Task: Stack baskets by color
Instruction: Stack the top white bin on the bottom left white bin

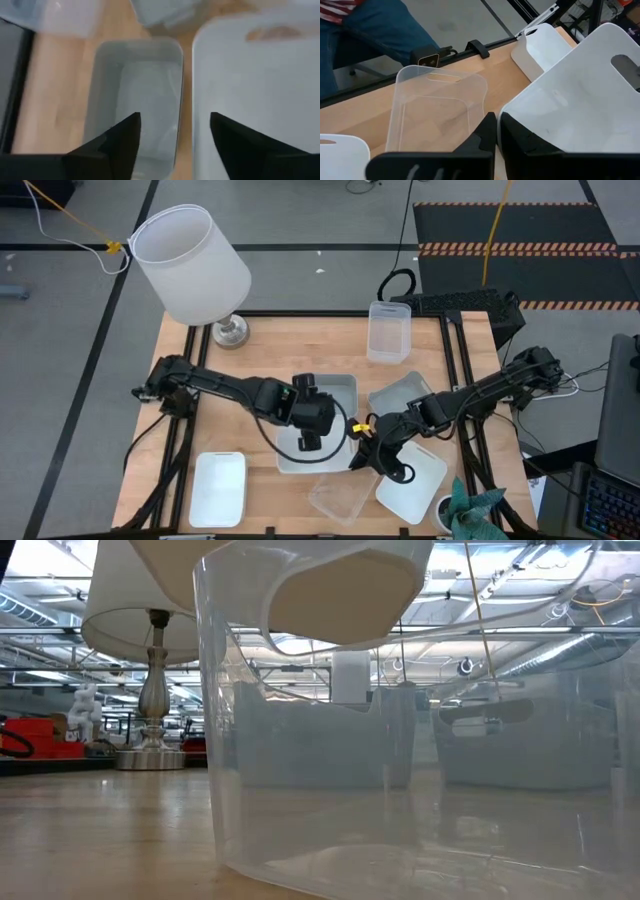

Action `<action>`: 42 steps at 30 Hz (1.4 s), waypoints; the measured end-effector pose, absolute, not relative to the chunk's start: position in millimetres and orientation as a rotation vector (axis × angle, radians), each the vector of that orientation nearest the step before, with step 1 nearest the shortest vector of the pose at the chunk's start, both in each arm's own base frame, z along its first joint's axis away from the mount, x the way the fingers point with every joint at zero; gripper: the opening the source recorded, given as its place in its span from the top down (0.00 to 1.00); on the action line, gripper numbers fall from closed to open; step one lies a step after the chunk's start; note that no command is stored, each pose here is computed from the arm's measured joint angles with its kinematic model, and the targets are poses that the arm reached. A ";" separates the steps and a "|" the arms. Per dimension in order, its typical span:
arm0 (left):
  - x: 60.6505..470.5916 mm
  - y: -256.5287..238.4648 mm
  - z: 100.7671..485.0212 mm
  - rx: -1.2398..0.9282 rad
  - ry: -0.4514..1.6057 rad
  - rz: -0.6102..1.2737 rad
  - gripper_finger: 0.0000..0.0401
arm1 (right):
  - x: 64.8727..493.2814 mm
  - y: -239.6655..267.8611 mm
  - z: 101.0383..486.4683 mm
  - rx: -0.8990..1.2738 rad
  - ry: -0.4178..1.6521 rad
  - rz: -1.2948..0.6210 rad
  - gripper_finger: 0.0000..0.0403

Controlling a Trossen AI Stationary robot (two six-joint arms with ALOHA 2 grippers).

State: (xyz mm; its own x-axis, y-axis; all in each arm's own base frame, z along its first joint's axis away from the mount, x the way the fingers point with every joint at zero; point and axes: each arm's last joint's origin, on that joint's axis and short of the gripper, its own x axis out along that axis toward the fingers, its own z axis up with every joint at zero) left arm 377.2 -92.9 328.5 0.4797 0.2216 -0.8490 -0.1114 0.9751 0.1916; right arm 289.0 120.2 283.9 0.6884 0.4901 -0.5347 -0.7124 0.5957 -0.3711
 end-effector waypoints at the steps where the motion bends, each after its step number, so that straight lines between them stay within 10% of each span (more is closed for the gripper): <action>1: 376.6 -91.6 327.1 0.110 1.073 0.194 0.45 | 289.0 120.2 283.9 -0.606 0.401 0.721 0.99; 11: 378.2 -87.0 322.7 0.100 1.121 0.135 0.96 | 288.5 119.2 281.9 -0.686 0.430 0.651 0.99; 21: 326.2 -82.6 351.2 0.106 1.122 0.569 0.99 | 294.8 122.8 298.1 -0.595 0.358 0.208 0.73; 30: 298.1 -118.5 365.7 0.126 0.633 0.858 0.99 | 295.0 112.7 322.8 -0.453 0.222 -0.496 0.52; 42: 310.4 -117.1 360.7 0.164 0.524 0.902 0.99 | 295.1 100.0 314.1 -0.506 0.276 -0.658 0.56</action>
